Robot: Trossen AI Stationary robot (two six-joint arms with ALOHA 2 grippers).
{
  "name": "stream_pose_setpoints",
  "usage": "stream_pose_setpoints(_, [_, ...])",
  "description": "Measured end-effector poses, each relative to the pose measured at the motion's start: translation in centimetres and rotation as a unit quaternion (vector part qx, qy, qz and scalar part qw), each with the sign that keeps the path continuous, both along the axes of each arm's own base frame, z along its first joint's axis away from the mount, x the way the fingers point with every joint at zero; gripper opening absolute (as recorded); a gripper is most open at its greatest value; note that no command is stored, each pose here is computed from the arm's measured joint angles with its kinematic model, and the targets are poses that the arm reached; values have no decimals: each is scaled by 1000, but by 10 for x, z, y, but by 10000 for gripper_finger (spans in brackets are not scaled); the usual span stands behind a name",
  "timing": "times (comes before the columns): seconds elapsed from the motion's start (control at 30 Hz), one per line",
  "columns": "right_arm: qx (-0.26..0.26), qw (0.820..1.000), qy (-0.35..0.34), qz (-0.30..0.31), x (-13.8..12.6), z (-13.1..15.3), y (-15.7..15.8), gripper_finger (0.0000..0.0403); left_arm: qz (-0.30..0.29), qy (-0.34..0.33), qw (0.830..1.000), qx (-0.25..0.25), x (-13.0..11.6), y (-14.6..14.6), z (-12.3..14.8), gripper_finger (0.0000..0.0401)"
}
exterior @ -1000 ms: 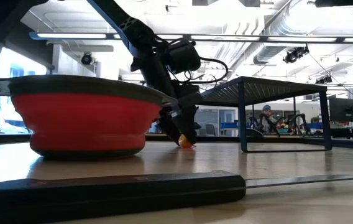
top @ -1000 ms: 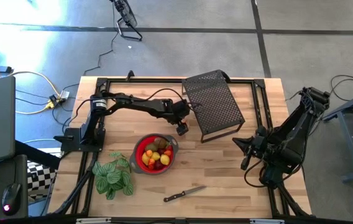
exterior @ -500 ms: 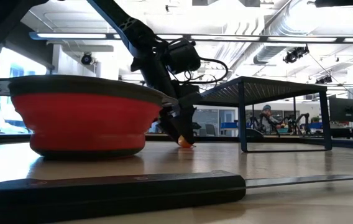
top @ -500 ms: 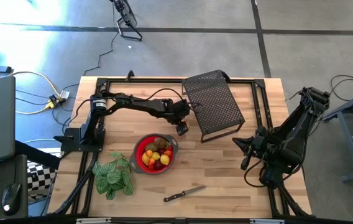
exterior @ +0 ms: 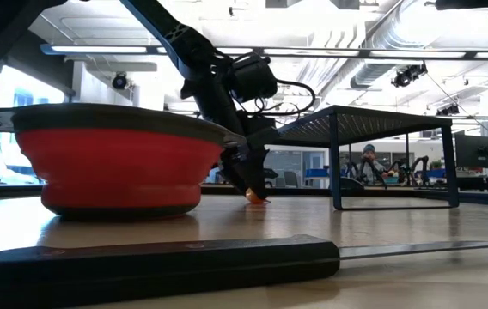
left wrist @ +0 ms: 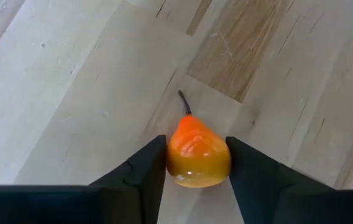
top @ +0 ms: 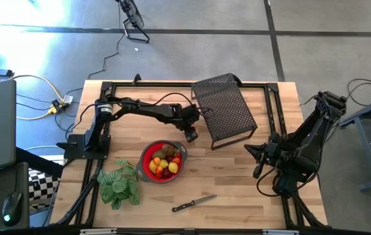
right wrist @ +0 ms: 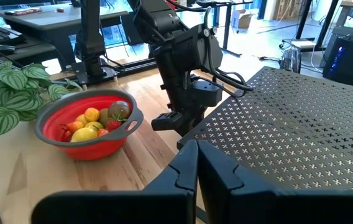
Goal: Pick & Place Fruit
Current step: Put the orange pear into the strainer bowl
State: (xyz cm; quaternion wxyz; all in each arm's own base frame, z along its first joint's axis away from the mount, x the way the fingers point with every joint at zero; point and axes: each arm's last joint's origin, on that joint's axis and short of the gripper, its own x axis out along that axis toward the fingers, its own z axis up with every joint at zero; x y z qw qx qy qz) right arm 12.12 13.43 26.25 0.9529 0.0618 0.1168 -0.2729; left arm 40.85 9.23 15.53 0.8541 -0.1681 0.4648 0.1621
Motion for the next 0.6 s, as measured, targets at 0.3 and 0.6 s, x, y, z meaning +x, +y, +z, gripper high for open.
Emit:
stream_pose_setpoints(0.3, [0,1000,0,0,0,0,0,3,3,-2,1000,-2,0,0,0,138])
stream_pose_setpoints(0.6, [3,1000,-1,0,0,0,0,3,-10,1,1000,6,0,0,0,137])
